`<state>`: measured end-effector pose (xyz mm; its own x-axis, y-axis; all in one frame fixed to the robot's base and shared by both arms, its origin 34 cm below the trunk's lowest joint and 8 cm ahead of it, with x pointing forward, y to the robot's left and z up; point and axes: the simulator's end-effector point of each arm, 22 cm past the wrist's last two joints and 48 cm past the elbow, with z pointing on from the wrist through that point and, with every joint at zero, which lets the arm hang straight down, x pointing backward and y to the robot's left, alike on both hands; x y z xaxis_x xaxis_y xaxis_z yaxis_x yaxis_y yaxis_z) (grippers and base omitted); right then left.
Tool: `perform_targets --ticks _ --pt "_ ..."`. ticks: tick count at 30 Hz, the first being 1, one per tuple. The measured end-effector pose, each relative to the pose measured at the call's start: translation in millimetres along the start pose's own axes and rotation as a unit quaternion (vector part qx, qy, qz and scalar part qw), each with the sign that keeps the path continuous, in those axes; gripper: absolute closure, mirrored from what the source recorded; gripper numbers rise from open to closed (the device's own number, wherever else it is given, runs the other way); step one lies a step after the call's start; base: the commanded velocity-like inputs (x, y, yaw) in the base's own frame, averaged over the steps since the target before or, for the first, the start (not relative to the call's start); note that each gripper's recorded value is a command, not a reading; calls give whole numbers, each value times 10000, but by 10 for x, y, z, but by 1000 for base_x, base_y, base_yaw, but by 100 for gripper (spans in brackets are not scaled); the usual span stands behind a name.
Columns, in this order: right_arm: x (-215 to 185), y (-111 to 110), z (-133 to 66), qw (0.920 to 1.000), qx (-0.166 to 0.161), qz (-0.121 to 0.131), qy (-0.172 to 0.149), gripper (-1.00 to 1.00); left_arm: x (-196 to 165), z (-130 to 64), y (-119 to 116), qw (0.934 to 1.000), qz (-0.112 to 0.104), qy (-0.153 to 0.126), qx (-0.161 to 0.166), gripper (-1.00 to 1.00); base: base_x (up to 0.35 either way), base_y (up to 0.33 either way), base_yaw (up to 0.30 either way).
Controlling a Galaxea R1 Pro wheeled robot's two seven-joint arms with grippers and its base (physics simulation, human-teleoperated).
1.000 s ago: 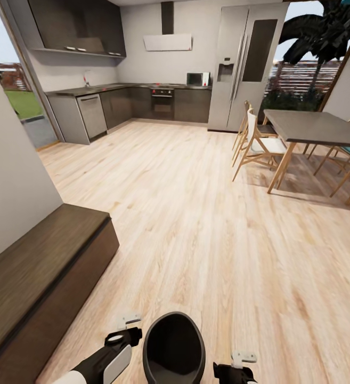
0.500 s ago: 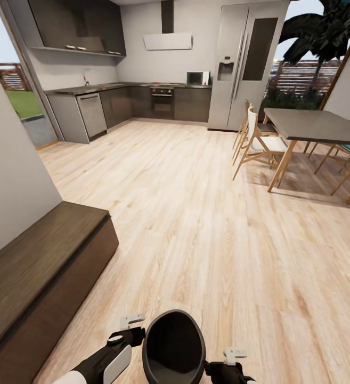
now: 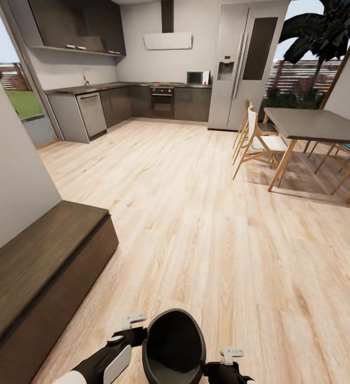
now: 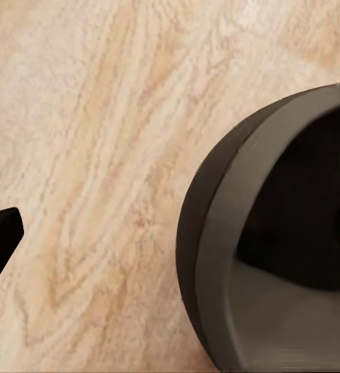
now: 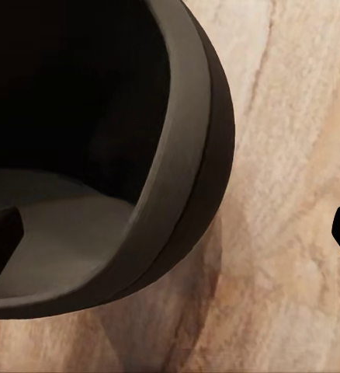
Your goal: Place each of the two pumpkins and all three candles from the living room inside a cabinet in the living room (use any cabinet), then make sure every cabinet is closed, and position the cauldron so it is next to a table in the living room.
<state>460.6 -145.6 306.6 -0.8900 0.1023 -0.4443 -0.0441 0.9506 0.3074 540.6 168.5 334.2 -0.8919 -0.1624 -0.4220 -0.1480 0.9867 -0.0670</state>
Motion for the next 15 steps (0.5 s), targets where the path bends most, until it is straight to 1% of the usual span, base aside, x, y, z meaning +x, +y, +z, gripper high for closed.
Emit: perform_targets --ticks 2,5,13,15 --pt "9 17 16 10000 -55 5 -10 -100 10 17 -92 9997 5 0 250 -100 0 0 0" --pt "4 26 16 10000 -76 6 -21 -100 8 15 -151 9991 10 -2 418 -100 0 0 0" --pt "-12 22 15 10000 -70 6 -60 -100 7 12 -181 9988 17 -5 499 -100 0 0 0" --pt "5 6 46 9999 -64 11 -81 -100 32 47 -177 9987 17 -4 501 -100 0 0 0"
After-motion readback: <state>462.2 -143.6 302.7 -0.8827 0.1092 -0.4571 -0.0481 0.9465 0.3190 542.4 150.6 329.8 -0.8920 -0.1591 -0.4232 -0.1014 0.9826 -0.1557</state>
